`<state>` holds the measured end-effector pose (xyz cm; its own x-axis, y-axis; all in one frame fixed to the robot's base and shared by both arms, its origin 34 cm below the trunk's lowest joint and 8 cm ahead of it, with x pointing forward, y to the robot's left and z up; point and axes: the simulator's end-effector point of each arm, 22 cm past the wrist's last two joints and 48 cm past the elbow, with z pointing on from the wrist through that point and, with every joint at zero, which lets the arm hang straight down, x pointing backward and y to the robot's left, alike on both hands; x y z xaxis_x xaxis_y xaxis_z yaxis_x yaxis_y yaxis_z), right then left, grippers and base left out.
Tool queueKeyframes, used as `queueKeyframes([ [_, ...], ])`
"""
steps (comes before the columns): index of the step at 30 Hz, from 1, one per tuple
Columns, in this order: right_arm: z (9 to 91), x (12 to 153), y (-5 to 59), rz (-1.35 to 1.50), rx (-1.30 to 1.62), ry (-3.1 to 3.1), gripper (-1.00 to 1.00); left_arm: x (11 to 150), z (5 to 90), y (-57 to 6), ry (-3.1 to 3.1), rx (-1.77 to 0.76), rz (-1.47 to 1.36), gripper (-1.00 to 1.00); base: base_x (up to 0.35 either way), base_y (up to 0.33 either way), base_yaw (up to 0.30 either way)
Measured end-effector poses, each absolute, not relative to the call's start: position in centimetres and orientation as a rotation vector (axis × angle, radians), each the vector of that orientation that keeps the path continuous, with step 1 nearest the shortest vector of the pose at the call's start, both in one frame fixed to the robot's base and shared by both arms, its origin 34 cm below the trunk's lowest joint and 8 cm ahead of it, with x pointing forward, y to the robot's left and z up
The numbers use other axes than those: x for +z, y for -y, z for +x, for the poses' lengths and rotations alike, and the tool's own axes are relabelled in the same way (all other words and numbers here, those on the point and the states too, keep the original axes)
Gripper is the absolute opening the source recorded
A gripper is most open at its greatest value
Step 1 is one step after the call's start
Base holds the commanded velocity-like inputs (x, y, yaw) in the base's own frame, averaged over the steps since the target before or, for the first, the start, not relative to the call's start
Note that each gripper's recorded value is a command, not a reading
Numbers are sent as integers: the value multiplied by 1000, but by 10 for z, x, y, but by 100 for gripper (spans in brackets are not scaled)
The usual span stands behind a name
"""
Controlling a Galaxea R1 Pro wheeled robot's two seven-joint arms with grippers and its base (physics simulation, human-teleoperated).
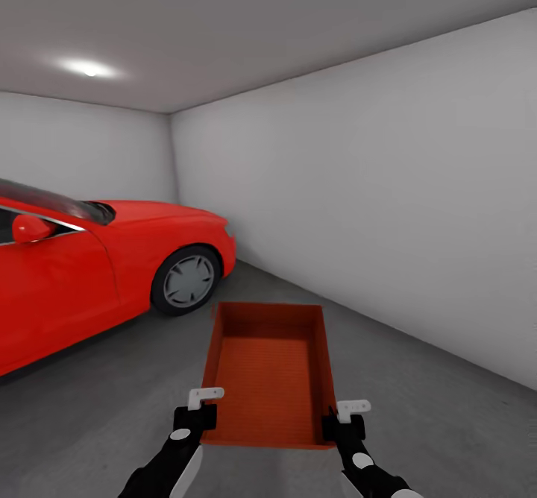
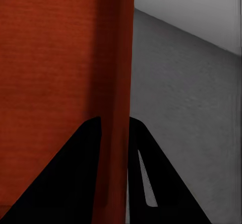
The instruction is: Move the two storage containers from the living room to the garage. In the garage, place one container on the floor and stack the other container on top of it (either order is fine).
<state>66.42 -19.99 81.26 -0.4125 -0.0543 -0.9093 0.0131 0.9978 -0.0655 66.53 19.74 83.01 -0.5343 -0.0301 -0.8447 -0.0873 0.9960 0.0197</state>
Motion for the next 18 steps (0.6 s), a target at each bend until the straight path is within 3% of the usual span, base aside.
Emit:
queueKeyframes([
  [6, 664, 810, 200, -29, -74, -1999, -100, 828, 665, -198, -2139, 73, -82, -100, 321, 129, -228],
  [18, 664, 810, 200, -28, -74, -1998, -100, 828, 665, -198, -2138, 74, -82, -100, 321, 129, -20],
])
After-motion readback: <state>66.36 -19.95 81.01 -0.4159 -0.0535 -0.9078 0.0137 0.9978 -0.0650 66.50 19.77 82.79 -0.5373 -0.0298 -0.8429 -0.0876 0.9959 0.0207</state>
